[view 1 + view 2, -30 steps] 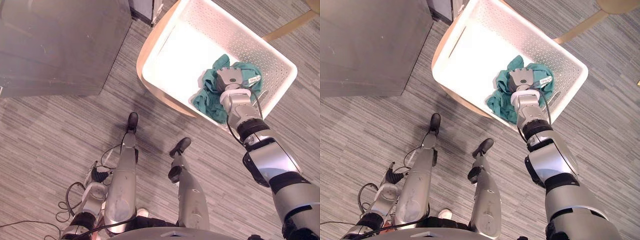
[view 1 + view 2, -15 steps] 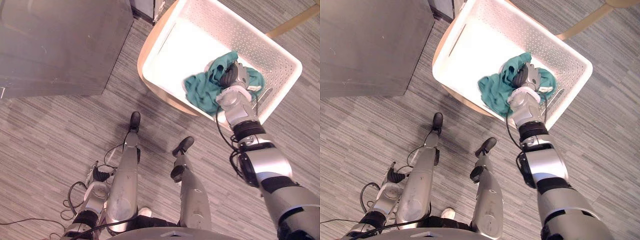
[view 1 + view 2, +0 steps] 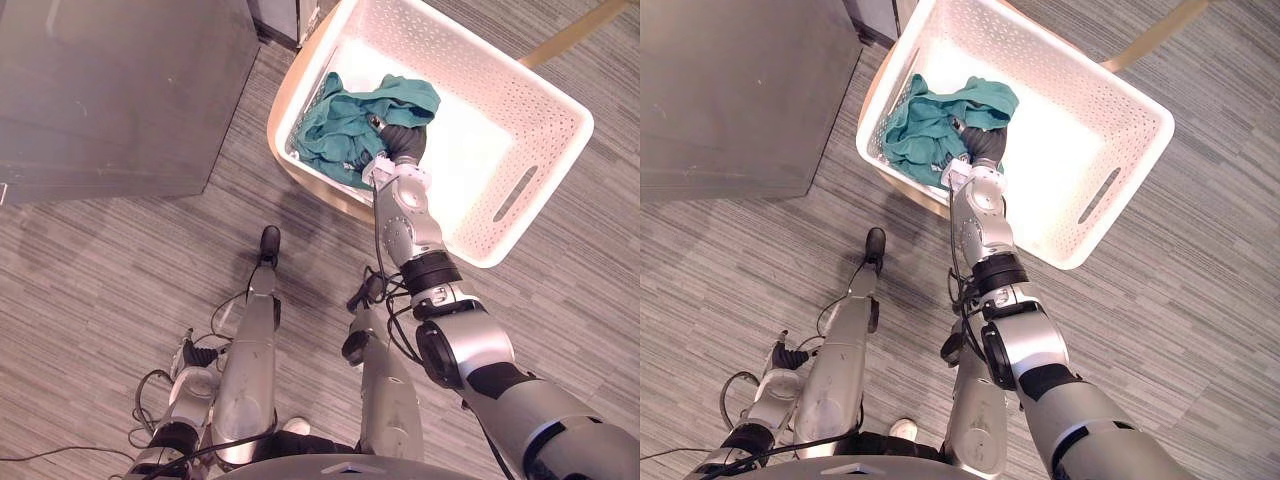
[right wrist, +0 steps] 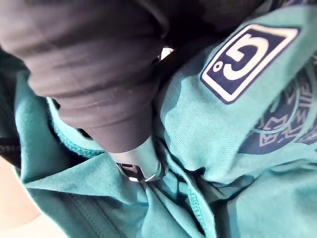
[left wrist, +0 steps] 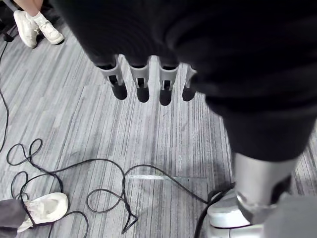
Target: Pick up the laundry basket with both hands and put the clothes into the washing machine.
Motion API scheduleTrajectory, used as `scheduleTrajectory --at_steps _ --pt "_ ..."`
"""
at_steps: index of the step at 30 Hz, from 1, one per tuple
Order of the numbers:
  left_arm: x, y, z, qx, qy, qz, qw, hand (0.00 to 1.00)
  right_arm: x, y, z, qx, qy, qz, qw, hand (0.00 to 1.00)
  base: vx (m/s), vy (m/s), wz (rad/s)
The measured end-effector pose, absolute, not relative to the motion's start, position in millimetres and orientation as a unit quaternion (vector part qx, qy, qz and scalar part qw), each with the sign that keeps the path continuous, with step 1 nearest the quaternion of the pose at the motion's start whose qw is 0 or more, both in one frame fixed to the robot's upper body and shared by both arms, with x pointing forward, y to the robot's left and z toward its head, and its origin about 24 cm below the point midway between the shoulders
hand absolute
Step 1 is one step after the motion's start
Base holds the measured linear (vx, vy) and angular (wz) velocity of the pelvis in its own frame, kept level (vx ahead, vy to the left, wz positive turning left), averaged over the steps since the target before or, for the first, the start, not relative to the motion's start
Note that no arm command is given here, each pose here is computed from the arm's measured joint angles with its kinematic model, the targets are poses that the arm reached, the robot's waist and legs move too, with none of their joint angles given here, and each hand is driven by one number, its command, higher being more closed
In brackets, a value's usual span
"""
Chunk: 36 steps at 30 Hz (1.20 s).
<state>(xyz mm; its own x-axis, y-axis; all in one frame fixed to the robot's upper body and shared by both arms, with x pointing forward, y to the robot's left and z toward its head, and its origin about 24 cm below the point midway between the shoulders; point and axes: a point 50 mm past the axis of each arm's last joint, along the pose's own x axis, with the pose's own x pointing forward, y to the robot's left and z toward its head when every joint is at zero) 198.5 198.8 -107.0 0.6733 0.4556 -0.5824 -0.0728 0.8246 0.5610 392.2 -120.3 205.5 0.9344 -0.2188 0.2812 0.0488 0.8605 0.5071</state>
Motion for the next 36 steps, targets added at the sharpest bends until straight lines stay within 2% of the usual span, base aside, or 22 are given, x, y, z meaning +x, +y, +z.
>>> scheduleTrajectory --at_steps 11,23,30,33,34,36 --pt "190 201 -111 0.236 0.389 0.157 0.876 0.0 380 -102 226 0.45 -0.196 -0.026 0.871 1.0 -0.01 -0.004 0.04" --pt "176 210 -116 0.187 0.409 0.196 0.871 0.0 354 -105 222 0.548 -0.23 0.018 0.804 1.0 0.0 -0.001 0.0" --pt "140 225 -103 0.127 0.386 0.284 0.868 0.0 324 -116 204 0.556 -0.252 0.031 0.791 1.0 0.03 -0.004 0.07" --pt "174 228 -56 0.088 0.257 0.311 0.911 0.0 316 -119 178 0.56 -0.225 0.011 0.797 1.0 0.08 -0.011 0.29" --pt "194 223 -29 0.077 0.184 0.303 0.932 0.0 313 -111 168 0.563 -0.205 0.019 0.8 1.0 0.08 -0.005 0.07" --pt "208 220 -6 0.067 0.127 0.3 0.943 0.0 311 -101 163 0.563 -0.188 0.038 0.804 1.0 0.07 0.018 -0.09"
